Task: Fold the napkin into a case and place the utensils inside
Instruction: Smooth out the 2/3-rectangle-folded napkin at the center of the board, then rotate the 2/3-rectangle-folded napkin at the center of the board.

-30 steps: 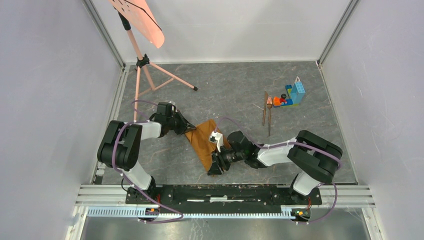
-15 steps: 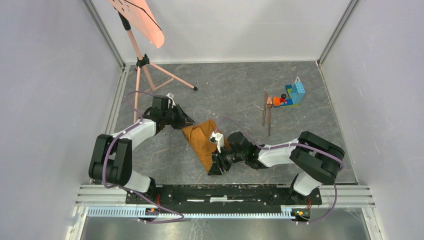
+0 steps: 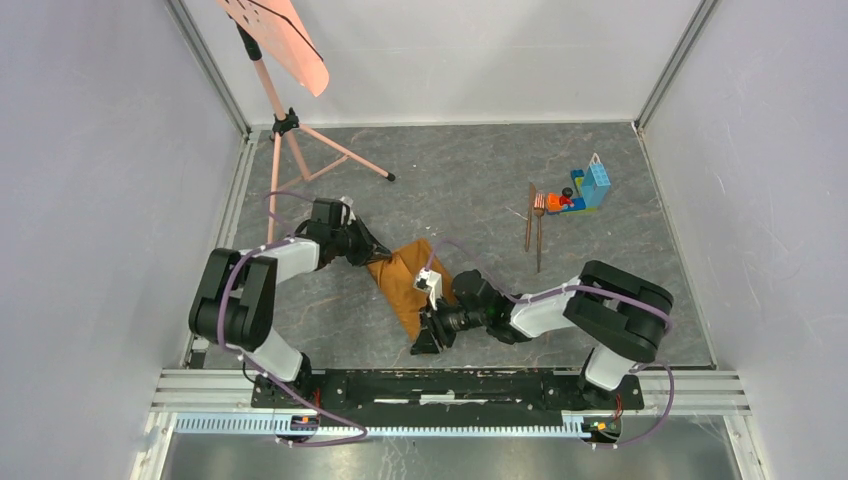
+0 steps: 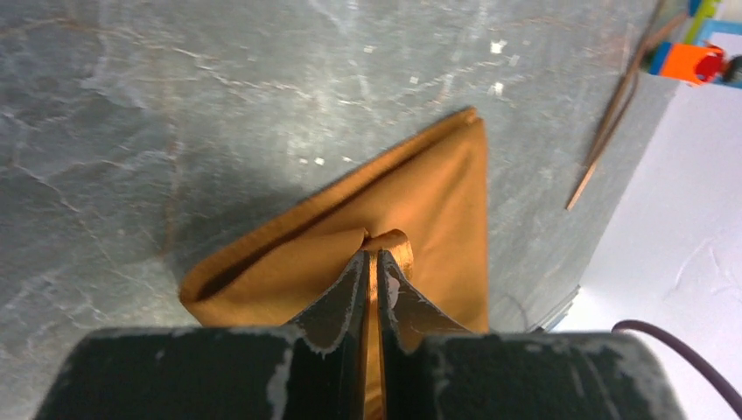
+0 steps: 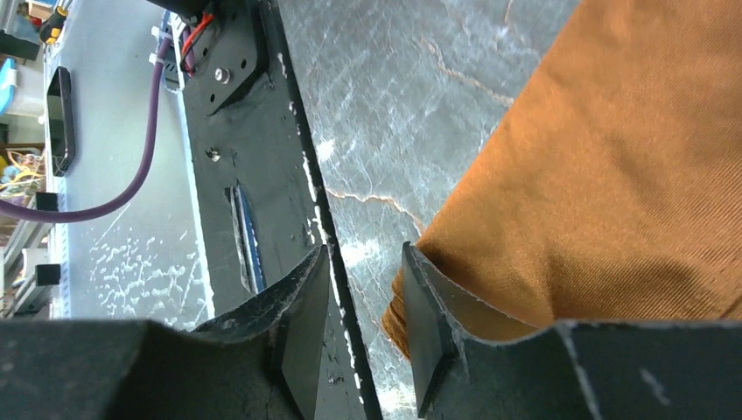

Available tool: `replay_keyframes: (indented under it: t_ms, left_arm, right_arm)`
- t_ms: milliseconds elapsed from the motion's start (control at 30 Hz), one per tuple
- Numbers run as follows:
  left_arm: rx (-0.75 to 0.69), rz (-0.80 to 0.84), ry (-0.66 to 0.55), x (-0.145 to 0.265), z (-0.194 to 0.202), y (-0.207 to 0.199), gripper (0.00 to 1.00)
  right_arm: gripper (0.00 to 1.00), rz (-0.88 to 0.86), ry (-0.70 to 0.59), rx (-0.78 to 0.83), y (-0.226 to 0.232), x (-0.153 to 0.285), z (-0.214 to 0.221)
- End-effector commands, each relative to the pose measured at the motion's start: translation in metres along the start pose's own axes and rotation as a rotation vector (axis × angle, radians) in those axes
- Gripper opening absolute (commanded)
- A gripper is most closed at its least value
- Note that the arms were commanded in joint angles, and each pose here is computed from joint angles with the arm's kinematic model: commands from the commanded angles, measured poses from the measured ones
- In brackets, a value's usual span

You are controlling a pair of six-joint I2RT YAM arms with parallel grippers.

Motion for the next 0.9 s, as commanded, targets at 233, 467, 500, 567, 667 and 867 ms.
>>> replay_keyframes:
  t_ms: [233, 467, 500, 567, 667, 867]
  left_arm:
    - [-0.104, -0.084, -0.002, -0.016, -0.019, 0.012, 0.20]
    - [-0.222, 0.007, -0.032, 0.036, -0.024, -0.048, 0.48]
    - [-0.223, 0.020, -0.028, 0.043, -0.022, -0.054, 0.50]
    - [-0.228, 0.037, -0.023, 0.055, -0.015, -0.060, 0.53]
    - [-0.223, 0.035, -0.032, 0.071, -0.004, -0.060, 0.54]
    - [-0.168, -0.066, -0.080, 0.079, 0.023, -0.018, 0.58]
  right_arm:
    - [0.54, 0.022, -0.058, 0.074, 0.004, 0.009, -0.028]
    - [0.75, 0.329, -0.098, 0.083, -0.060, 0.078, -0.050]
    - [0.77, 0.389, -0.100, 0.070, -0.074, 0.089, -0.050]
    - [0.78, 0.475, -0.093, 0.023, -0.098, 0.105, -0.048]
    - [0.76, 0.517, -0.095, -0.049, -0.121, 0.118, -0.043]
    - [0.60, 0.471, -0.089, -0.093, -0.130, 0.111, -0.033]
Point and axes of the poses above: each gripper's point midway between its finger pads, its own x axis back along the fingers, its own y axis along the line the jaws close on, z = x × y, the point moved 2 cm from there along x, back along the fingers, and after that the axes turned 1 degree about -x, right-handed, at the moved point
